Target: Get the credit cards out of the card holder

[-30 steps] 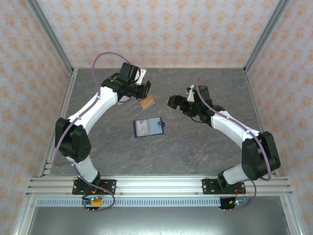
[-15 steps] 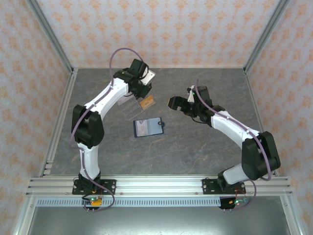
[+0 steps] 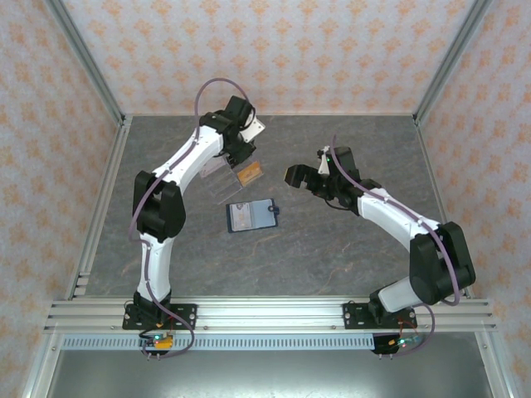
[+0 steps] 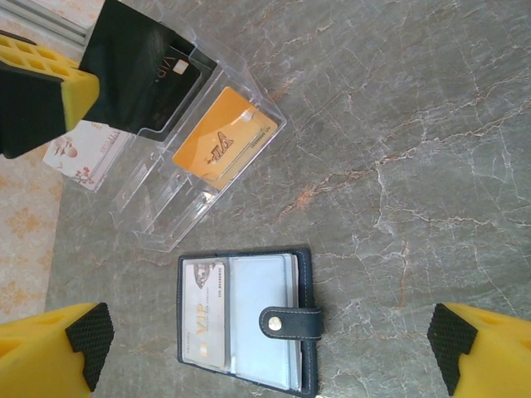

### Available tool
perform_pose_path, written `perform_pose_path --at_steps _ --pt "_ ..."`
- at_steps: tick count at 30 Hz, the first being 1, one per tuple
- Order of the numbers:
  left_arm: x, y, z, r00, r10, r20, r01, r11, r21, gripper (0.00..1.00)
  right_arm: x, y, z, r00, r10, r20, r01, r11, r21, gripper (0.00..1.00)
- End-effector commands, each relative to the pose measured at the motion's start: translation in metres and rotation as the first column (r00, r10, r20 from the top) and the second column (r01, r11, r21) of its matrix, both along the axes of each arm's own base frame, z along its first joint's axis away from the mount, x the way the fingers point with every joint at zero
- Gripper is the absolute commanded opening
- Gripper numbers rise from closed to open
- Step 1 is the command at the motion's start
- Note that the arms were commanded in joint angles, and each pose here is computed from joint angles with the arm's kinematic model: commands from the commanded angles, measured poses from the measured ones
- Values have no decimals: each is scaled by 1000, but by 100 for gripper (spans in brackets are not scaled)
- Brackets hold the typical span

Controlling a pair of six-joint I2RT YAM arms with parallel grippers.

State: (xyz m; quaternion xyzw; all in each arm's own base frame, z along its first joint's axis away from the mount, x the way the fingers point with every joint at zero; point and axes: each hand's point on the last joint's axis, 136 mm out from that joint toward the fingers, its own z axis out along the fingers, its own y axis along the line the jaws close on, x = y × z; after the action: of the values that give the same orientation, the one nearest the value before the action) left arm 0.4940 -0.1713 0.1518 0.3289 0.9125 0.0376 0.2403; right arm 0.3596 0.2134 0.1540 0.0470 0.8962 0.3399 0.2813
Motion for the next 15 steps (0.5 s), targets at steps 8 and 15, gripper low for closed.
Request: perform_pose_path --at_steps 8,15 --pt "6 25 2 1000 -7 -12 8 997 76 0 4 6 -9 1000 10 -28 -10 1000 12 99" --pt "7 28 -4 1000 -2 -20 3 997 81 4 5 7 -11 999 8 -40 -7 1000 18 99"
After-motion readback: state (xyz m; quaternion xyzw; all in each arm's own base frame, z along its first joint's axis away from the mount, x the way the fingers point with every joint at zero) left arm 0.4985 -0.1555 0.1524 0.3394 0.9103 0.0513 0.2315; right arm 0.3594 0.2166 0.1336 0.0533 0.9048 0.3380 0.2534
